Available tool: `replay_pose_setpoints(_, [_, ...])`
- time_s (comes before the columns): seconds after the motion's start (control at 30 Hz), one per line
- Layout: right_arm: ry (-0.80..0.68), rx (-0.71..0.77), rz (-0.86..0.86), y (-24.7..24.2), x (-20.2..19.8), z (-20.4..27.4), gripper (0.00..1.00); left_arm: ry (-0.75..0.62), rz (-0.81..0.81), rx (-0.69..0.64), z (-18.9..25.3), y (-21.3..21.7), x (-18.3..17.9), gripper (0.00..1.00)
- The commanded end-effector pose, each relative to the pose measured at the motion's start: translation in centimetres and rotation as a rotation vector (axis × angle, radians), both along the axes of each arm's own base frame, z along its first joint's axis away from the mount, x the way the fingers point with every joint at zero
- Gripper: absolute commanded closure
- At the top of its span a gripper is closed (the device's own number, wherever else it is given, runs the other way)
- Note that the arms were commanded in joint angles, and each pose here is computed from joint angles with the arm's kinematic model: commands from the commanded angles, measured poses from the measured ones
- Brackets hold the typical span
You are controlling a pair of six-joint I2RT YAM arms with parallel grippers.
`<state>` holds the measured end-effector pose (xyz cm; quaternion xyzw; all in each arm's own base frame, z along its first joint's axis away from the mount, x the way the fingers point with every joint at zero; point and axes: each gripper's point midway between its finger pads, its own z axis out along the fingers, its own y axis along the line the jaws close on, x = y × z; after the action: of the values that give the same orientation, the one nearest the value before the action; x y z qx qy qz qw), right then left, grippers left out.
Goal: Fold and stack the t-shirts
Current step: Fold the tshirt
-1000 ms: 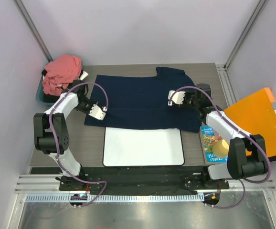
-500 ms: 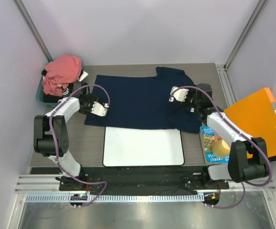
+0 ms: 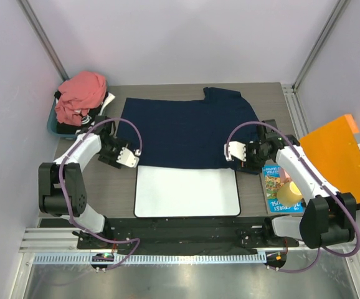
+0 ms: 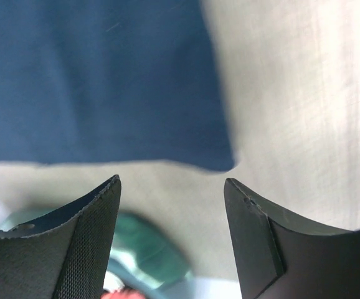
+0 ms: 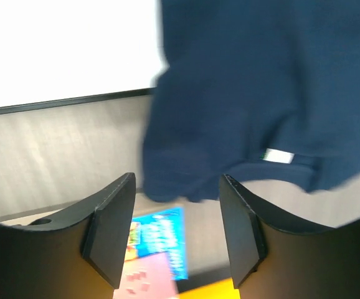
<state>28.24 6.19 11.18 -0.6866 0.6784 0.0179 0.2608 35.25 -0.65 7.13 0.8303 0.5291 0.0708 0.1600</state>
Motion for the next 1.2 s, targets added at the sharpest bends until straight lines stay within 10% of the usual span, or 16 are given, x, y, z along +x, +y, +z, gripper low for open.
replay_pose_setpoints(0.0, [0.031, 0.028, 0.03, 0.7, -1.3, -0.5, 0.38, 0.084, -0.033, -0.027, -1.6, -0.6, -2.1, 0.33])
replay_pose_setpoints(0.87, [0.063, 0.008, -0.113, 0.2, 0.7, -6.4, 0.35, 0.203, -0.013, -0.069, -5.5, -1.5, -2.8, 0.37])
replay_pose_setpoints(1.17, [0.06, -0.019, -0.111, -0.1, 0.9, -7.3, 0.44, 0.256, 0.016, -0.02, -7.6, -0.9, -3.3, 0.77])
